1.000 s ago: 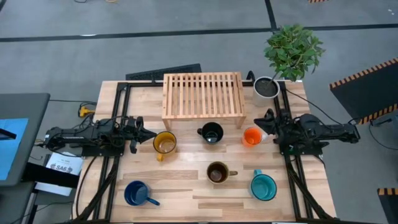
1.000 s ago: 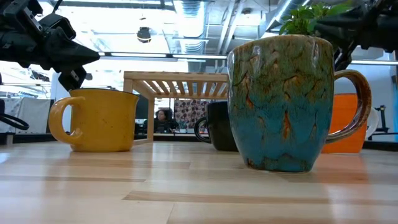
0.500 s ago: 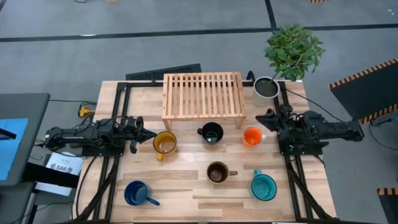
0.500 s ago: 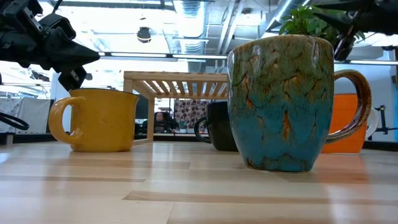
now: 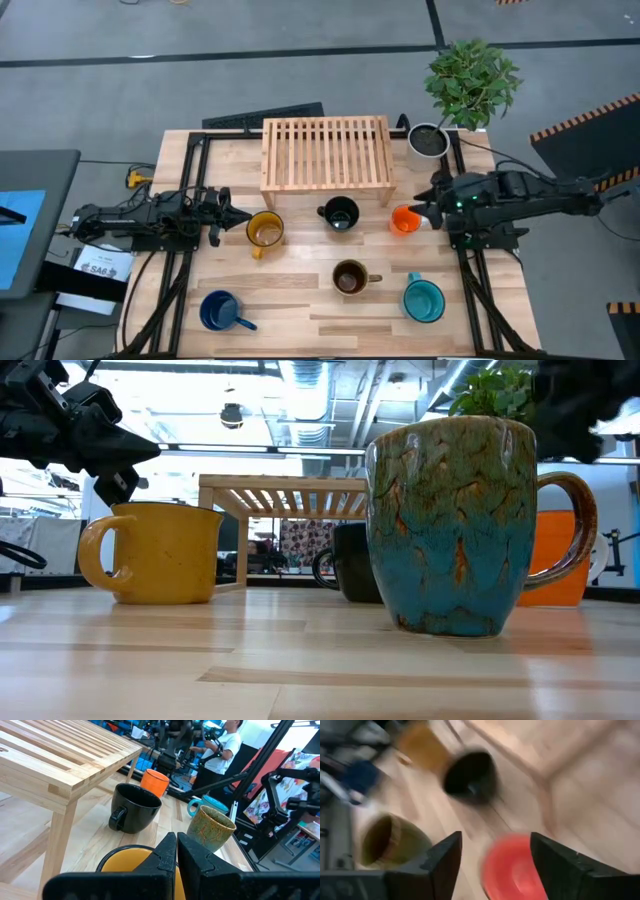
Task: Place coffee mugs
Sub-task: Put the orange mug on the shelf
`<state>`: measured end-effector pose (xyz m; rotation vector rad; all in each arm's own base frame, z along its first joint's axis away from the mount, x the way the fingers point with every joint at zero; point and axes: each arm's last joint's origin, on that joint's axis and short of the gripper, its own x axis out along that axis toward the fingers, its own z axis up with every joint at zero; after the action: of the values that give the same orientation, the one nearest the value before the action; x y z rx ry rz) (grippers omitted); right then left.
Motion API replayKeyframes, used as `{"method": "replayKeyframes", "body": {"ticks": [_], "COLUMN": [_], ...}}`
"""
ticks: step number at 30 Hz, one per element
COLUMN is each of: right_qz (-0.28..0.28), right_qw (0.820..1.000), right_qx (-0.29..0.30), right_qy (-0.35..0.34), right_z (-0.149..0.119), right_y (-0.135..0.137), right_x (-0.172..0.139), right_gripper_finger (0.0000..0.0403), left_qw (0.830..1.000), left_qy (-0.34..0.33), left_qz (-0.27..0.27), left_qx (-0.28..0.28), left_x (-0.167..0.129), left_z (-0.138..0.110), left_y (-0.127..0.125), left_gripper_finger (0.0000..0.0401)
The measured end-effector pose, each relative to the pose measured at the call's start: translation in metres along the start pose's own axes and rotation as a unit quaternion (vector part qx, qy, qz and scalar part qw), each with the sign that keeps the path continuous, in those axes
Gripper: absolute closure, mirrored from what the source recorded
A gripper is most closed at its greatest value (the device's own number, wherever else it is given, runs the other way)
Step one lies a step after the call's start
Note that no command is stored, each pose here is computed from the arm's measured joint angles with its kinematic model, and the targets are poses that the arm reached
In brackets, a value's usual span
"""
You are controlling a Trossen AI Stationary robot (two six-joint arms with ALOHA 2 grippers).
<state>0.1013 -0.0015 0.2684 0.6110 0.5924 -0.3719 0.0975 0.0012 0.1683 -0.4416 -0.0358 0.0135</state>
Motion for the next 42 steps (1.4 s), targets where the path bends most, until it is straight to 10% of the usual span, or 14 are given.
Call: {"method": "replayKeyframes", "body": {"ticks": [11,31,42], "right_qz": [-0.167,-0.242,-0.246], "right_qw": [0.973,0.95,0.946], "right_qx": [0.147,0.119,0.095], "right_qy": [0.062,0.159,0.186], "right_z": [-0.015,-0.026,-0.027], "right_y": [-0.014,-0.009,-0.006], "right_x": [0.013,0.063,0.078], "right_gripper_finger": [0.0133,0.0136,0.0301], "left_qw": [1.0,1.0,1.0], "left_qy": [0.0,0.0,0.0], "left_qz": [0.0,0.0,0.0], "left_qx": [0.0,0.0,0.0], "left_x": [0.0,0.0,0.0], "left_z": [0.0,0.0,0.0], "left_y": [0.0,0.0,0.0], "left_gripper_finger": [0.0401,0.0401,0.0401]}}
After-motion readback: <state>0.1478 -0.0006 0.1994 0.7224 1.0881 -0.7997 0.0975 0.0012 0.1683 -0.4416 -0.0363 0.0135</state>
